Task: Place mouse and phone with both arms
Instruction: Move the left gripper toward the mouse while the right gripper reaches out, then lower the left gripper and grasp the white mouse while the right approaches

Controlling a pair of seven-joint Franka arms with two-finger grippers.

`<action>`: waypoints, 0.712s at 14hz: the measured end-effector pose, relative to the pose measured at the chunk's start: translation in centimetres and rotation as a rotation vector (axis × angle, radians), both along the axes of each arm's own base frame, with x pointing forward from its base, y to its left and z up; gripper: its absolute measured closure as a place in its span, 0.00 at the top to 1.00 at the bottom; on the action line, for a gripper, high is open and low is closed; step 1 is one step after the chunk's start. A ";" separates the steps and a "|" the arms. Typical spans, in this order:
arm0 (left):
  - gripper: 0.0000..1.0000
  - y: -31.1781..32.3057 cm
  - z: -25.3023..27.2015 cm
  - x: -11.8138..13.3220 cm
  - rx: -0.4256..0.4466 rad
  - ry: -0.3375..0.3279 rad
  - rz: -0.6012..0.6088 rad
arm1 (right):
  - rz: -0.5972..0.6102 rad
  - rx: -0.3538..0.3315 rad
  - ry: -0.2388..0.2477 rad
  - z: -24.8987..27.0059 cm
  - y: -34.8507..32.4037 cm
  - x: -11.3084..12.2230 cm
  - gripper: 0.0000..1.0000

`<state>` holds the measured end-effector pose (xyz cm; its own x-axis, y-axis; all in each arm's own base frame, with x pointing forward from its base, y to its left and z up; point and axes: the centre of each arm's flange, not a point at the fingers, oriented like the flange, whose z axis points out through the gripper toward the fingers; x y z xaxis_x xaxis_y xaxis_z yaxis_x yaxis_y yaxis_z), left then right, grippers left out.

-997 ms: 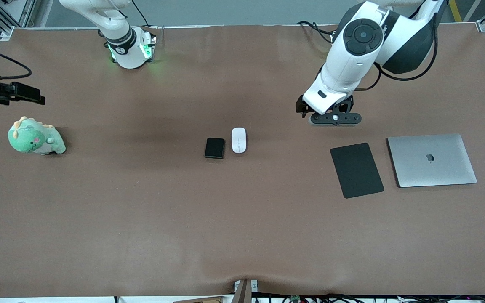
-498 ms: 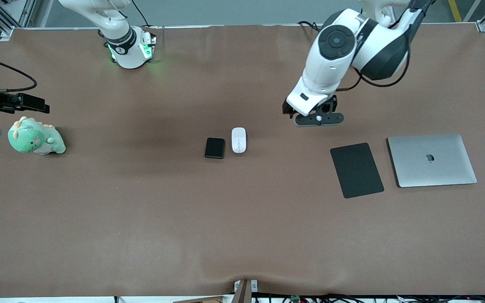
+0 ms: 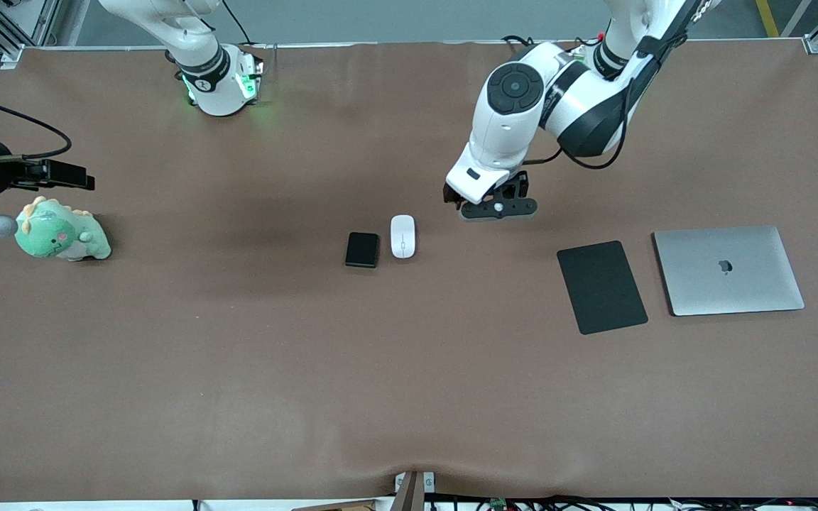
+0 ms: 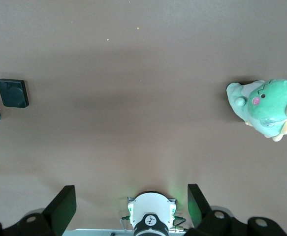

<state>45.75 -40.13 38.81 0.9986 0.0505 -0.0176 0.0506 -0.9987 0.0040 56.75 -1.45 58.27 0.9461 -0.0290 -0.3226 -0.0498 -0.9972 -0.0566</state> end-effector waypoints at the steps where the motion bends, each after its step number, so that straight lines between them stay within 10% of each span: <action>1: 1.00 -0.5 -0.8 0.0 0.000 -0.003 0.003 | -0.021 -0.001 0.003 -0.1 0.2 0.0 1.00; 10: 1.00 -4.6 -6.5 -0.6 -0.073 0.027 0.018 | -0.054 0.008 0.019 -0.1 0.8 -0.1 1.00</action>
<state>45.19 -44.69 32.34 0.9966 0.0659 -0.0489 0.0695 -0.9948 0.0748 56.62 -0.69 58.17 0.9370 -0.0772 -0.3407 -0.1046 -0.9925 -0.0629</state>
